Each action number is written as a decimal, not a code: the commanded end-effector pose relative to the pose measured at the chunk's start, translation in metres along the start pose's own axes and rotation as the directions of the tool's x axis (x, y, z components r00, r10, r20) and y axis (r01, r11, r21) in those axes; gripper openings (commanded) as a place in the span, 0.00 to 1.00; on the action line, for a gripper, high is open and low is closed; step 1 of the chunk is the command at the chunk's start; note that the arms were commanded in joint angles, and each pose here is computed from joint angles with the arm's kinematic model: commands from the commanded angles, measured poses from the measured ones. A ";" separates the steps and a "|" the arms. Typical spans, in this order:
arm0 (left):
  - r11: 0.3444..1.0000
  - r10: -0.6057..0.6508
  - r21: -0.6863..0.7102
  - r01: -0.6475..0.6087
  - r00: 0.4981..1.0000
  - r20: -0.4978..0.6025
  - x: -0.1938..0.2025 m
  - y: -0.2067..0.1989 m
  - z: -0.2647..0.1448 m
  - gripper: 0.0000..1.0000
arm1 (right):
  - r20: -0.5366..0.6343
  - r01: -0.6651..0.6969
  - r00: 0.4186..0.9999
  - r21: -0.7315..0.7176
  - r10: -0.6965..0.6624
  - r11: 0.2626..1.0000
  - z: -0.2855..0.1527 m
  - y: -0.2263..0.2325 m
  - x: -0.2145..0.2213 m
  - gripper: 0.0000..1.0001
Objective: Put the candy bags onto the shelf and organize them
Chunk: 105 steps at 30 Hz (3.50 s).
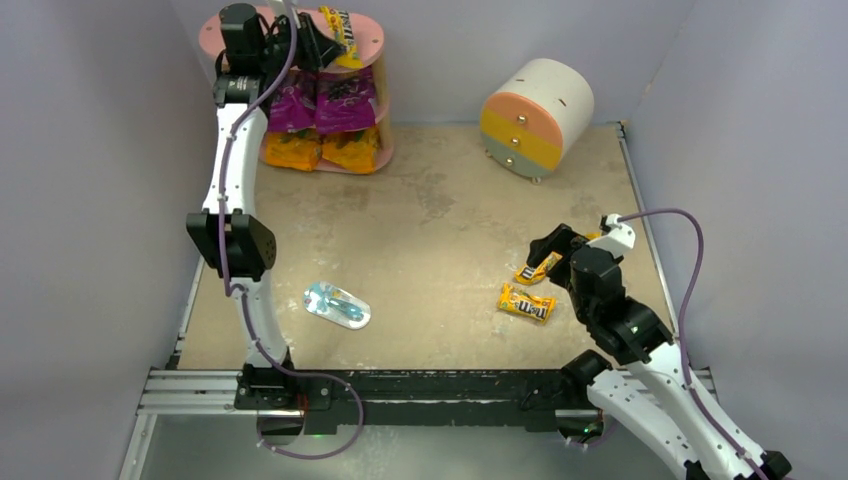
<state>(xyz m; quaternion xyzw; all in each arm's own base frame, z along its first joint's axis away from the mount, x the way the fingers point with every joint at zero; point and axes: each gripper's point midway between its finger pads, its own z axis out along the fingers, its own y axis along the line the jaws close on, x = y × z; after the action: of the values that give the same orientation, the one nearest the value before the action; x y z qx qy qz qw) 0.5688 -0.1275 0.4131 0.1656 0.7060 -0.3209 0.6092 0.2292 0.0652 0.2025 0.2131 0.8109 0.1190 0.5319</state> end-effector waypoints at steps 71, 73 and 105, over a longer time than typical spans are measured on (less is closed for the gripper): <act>0.862 -0.410 -0.360 0.357 0.908 -0.082 0.250 -0.132 -0.180 0.97 | -0.229 0.016 0.971 0.345 0.067 0.939 0.106 -0.079 0.067 0.84; 0.851 -0.403 -0.404 0.335 0.910 -0.094 0.253 -0.126 -0.183 0.98 | -0.231 0.017 0.970 0.363 0.072 0.932 0.113 -0.085 0.073 0.73; 0.850 -0.355 0.284 0.443 0.881 -0.314 0.268 -0.259 -0.121 1.00 | -0.116 -0.107 0.991 -0.319 0.074 0.942 0.092 0.043 0.021 0.00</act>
<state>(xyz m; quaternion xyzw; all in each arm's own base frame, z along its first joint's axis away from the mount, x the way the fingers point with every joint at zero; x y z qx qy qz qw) 0.2729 -0.2501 0.1961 0.1151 0.7795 -0.4781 0.3880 0.3123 0.0791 0.1163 0.2035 0.8358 0.1867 0.4746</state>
